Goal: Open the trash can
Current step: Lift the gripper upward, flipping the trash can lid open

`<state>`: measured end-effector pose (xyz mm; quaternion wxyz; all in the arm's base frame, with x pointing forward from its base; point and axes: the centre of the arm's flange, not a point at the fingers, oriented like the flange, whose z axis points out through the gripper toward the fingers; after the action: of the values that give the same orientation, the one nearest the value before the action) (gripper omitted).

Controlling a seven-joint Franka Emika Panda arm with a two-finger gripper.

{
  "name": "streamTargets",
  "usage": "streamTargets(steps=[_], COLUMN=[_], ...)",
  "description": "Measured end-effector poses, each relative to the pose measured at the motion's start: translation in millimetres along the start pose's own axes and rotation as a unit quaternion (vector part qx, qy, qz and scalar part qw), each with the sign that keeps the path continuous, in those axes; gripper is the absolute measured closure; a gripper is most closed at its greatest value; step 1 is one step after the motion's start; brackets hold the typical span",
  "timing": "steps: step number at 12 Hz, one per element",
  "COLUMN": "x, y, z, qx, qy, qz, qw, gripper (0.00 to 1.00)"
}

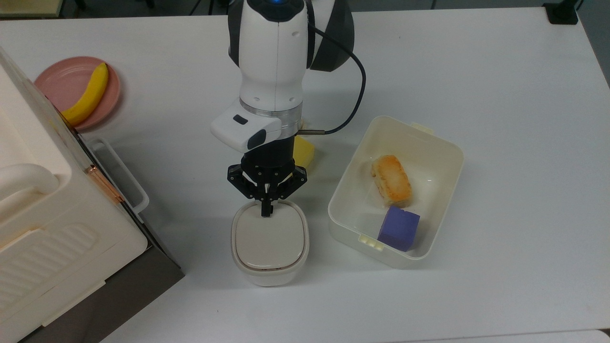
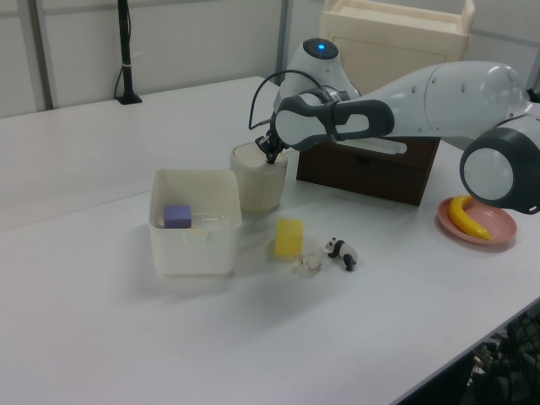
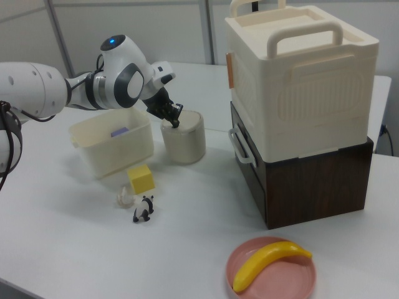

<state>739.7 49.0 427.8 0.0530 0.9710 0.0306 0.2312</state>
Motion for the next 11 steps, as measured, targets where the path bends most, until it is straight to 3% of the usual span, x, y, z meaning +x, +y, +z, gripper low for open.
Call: streamTargets(steps=[5, 8, 10, 11], x=[7.3, 21.6, 18.8, 11.1], y=[9.0, 42.6, 55.8, 55.8], z=[-15.3, -76.8, -118.9, -136.3], qx=[-0.002, 0.018, 0.028, 0.031], qy=[0.013, 0.051, 0.046, 0.017], qz=[0.006, 0.055, 0.073, 0.073], qw=[0.9999, 0.997, 0.9959, 0.9967], gripper=[0.99, 0.99, 0.99, 0.88])
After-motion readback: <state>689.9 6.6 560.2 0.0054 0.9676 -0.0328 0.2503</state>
